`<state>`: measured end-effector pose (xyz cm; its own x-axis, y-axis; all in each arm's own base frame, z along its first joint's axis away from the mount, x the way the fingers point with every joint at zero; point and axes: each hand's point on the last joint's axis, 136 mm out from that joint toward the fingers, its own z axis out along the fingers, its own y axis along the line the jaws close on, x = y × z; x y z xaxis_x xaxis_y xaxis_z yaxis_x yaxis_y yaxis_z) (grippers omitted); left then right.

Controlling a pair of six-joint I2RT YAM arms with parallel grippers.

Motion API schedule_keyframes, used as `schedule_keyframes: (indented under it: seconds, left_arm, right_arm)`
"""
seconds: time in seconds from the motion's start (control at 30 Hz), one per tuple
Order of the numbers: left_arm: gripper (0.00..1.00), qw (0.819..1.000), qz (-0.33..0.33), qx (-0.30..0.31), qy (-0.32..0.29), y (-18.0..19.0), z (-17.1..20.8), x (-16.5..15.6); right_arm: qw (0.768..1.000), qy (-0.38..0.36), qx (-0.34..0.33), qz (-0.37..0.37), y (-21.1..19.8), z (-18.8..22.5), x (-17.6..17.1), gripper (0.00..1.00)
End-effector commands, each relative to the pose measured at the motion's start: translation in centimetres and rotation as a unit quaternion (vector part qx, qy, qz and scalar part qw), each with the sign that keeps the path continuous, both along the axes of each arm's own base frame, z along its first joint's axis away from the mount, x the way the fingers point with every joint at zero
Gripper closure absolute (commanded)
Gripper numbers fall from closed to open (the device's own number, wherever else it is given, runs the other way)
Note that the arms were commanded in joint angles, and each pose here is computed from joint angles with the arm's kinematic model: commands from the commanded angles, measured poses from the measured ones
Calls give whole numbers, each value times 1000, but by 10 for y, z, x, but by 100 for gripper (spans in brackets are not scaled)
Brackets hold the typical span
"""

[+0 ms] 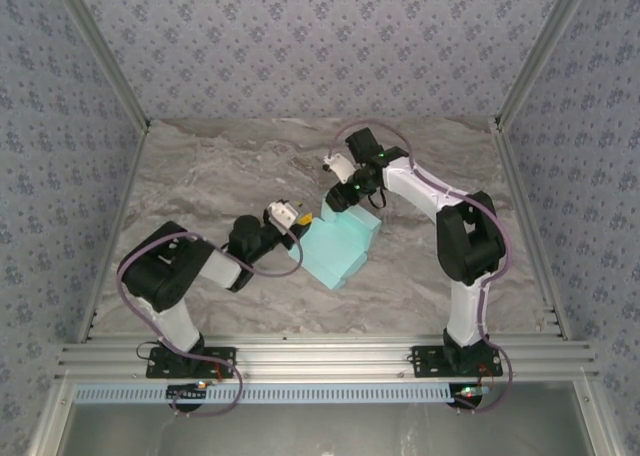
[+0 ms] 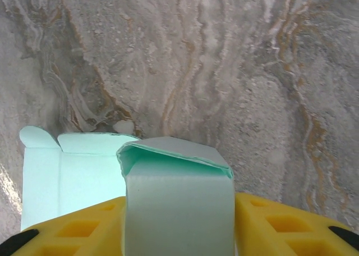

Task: Fold the paper box

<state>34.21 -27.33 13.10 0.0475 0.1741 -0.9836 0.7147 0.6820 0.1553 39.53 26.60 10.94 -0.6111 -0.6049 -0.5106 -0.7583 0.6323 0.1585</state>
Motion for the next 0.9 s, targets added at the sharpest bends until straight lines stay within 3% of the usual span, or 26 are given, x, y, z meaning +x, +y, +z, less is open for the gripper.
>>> schedule_keyframes:
  seconds: [0.0, 0.13, 0.3, 0.4, 0.53, 0.87]
  left_arm:
    - [60, 999, -29, -2, -14, -23, 6, 8]
    - [60, 999, -36, 16, -14, -38, -1, 18]
    - [62, 999, -32, 12, -12, -30, -8, 8]
    - [61, 999, -36, 12, -29, -20, -7, -9]
    - [63, 998, -49, 35, 1, -17, -12, -21]
    - [64, 1000, -20, 19, 11, -23, -36, -29]
  right_arm:
    - [1000, 22, 7, -12, -9, -6, 0, 50]
    - [1000, 26, 16, -2, -7, -2, -4, 53]
    - [996, 22, 48, 70, 3, 8, -29, 57]
    - [993, -1, 40, 114, 9, 11, -43, 59]
    - [983, -42, -6, 178, 19, 4, -58, 61]
    - [978, -105, -10, 180, 33, 11, -57, 64]
